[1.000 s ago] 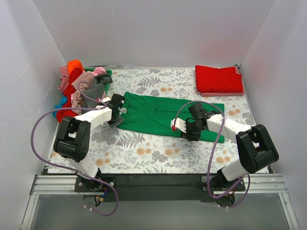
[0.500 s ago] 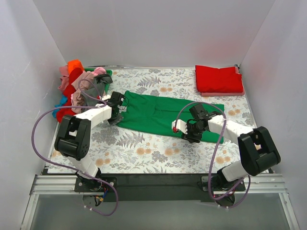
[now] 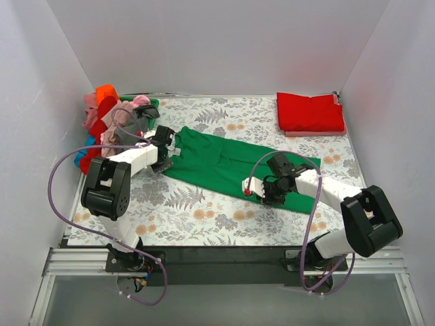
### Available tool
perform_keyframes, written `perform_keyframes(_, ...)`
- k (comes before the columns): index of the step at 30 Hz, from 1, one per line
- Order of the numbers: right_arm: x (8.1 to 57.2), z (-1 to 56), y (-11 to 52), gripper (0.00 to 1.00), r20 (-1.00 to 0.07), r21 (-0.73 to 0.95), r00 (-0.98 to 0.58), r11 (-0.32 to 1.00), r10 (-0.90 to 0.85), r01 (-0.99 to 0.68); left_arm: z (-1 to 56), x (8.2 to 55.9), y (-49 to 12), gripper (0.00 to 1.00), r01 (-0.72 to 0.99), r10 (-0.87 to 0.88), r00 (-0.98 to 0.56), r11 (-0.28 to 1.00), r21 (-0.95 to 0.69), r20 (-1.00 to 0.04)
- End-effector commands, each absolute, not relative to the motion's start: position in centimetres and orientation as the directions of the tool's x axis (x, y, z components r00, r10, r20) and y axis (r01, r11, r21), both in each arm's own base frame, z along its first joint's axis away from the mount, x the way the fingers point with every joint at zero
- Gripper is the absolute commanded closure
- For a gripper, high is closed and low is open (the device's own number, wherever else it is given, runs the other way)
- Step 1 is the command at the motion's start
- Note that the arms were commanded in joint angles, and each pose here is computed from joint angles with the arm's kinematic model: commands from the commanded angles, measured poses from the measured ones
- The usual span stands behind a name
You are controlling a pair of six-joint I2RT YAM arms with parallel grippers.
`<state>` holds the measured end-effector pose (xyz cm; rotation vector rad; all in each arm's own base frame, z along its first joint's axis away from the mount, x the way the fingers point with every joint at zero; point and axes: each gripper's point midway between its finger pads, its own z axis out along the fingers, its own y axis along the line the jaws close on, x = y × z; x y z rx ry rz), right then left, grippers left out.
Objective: Fold and stack the t-shirts
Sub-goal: Fold the tshirt
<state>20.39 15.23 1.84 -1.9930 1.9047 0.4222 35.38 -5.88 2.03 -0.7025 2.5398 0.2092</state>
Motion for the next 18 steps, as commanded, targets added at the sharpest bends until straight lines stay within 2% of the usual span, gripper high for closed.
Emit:
perform_keyframes(1, 14.0, 1.1, 14.3, 0.99, -0.422, 0.129, 0.053, -0.118, -0.905, -0.985, 2.9, 37.5, -4.2, 0.93, -0.53, -0.413, -0.717, 0.846, 0.056, -0.561)
perform_keyframes(4, 12.5, 1.5, 15.5, 0.99, -0.441, 0.147, 0.08, -0.16, -0.894, -0.976, 3.1, 38.5, -4.1, 0.92, -0.521, -0.392, -0.719, 0.851, 0.072, -0.573)
perform_keyframes(7, 12.2, 2.5, 16.7, 0.89, -0.468, 0.156, 0.076, -0.167, -0.88, -0.974, 3.8, 39.3, -4.2, 0.9, -0.485, -0.355, -0.731, 0.871, 0.078, -0.582)
perform_keyframes(8, 13.0, 3.7, 17.3, 0.81, -0.475, 0.141, 0.075, -0.16, -0.877, -0.977, 4.1, 39.6, -4.3, 0.85, -0.47, -0.34, -0.734, 0.879, 0.077, -0.587)
perform_keyframes(10, 14.3, 5.0, 17.7, 0.75, -0.475, 0.092, 0.092, -0.153, -0.875, -0.984, 5.8, 40.4, -5.1, 0.73, -0.421, -0.314, -0.736, 0.906, 0.042, -0.6)
perform_keyframes(11, 15.8, 6.3, 18.4, 0.67, -0.489, 0.045, 0.101, -0.141, -0.866, -0.989, 6.5, 40.7, -5.2, 0.62, -0.39, -0.284, -0.739, 0.92, 0.044, -0.61)
perform_keyframes(12, 16.8, 7.2, 18.8, 0.64, -0.497, 0.013, 0.107, -0.131, -0.861, -0.991, 8.2, 40.9, -5.4, 0.57, -0.377, -0.28, -0.716, 0.926, 0.017, -0.639)
perform_keyframes(14, 19.8, 9.7, 19.9, 0.58, -0.534, -0.047, 0.103, -0.092, -0.839, -0.995, 9.9, 41.1, -5.5, 0.49, -0.345, -0.257, -0.695, 0.939, -0.002, -0.671)
perform_keyframes(16, 21.8, 10.4, 20.9, 0.57, -0.561, -0.035, 0.069, -0.059, -0.825, -0.998, 12.6, 41.2, -5.4, 0.46, -0.335, -0.256, -0.651, 0.941, -0.032, -0.714)
perform_keyframes(17, 24.5, 12.7, 21.7, 0.56, -0.601, -0.078, 0.061, -0.017, -0.797, -0.997, 13.4, 41.1, -5.5, 0.43, -0.323, -0.251, -0.641, 0.945, -0.042, -0.725)
perform_keyframes(18, 25.9, 12.3, 22.5, 0.55, -0.617, -0.028, -0.01, 0.035, -0.787, -0.999, 14.1, 41.0, -5.7, 0.42, -0.31, -0.248, -0.632, 0.949, -0.054, -0.734)
